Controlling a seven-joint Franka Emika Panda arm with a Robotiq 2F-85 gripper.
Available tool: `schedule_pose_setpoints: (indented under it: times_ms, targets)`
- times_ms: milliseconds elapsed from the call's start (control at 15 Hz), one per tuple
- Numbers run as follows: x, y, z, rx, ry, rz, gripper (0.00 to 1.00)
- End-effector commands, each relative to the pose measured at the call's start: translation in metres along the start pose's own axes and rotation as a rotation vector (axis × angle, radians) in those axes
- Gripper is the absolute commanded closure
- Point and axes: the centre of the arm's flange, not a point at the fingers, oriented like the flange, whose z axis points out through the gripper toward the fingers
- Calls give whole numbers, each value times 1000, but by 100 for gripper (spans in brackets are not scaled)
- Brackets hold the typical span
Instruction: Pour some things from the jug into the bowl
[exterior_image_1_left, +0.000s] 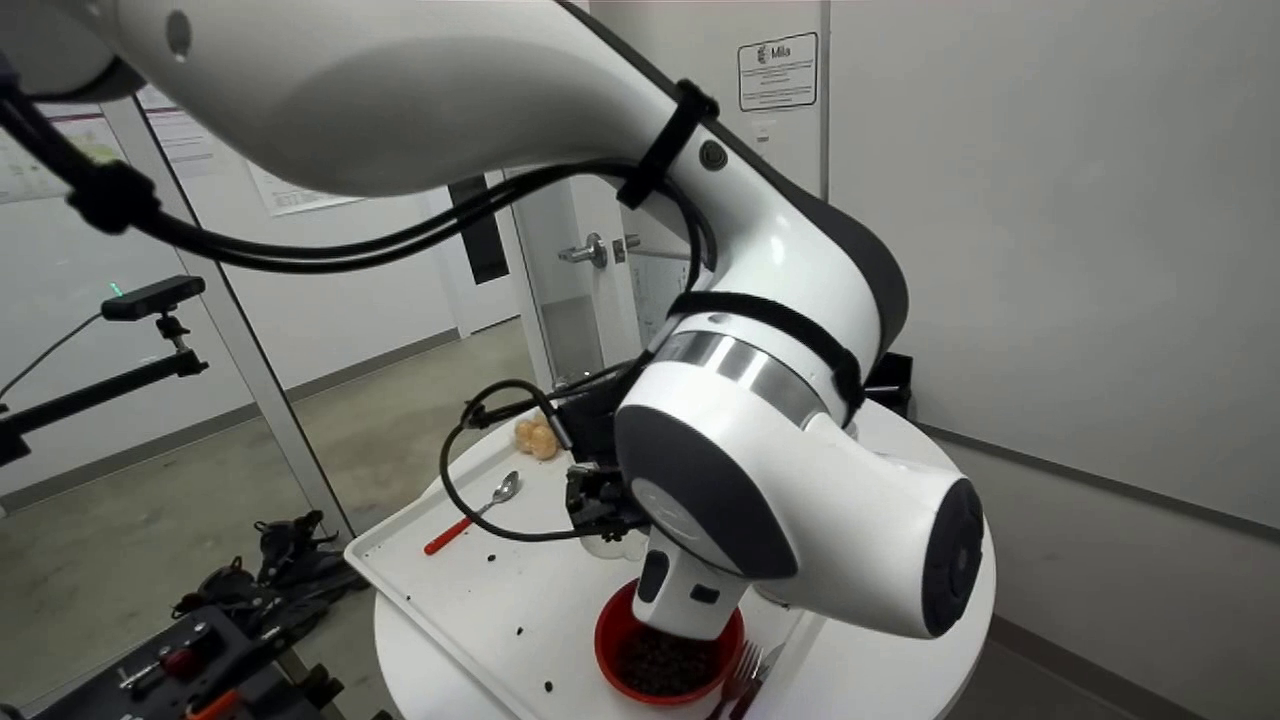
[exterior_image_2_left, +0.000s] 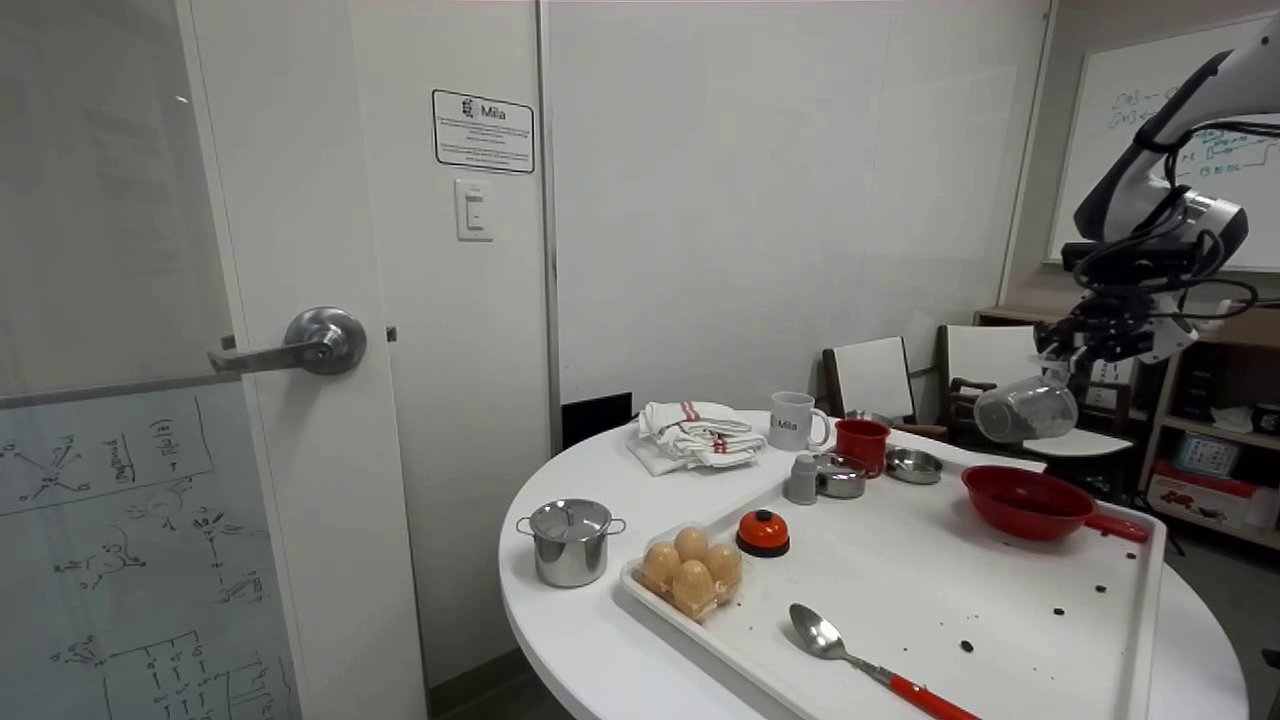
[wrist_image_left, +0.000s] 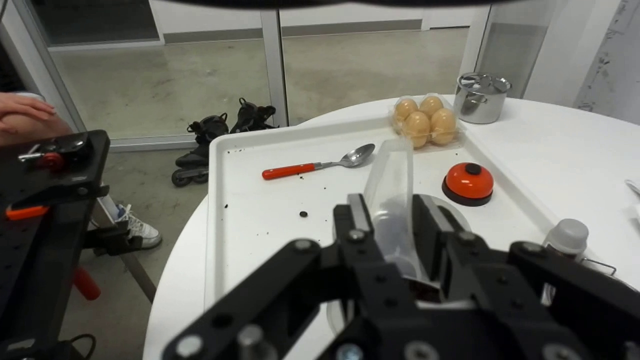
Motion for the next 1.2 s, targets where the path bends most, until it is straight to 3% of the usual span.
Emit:
schedule_pose_setpoints:
  times_ms: [0, 667, 1133]
  targets:
    - [7, -10, -7, 18, -86, 19, 93]
    - [16, -5, -14, 34, -264, 20, 93]
    - [19, -1, -19, 36, -316, 23, 93]
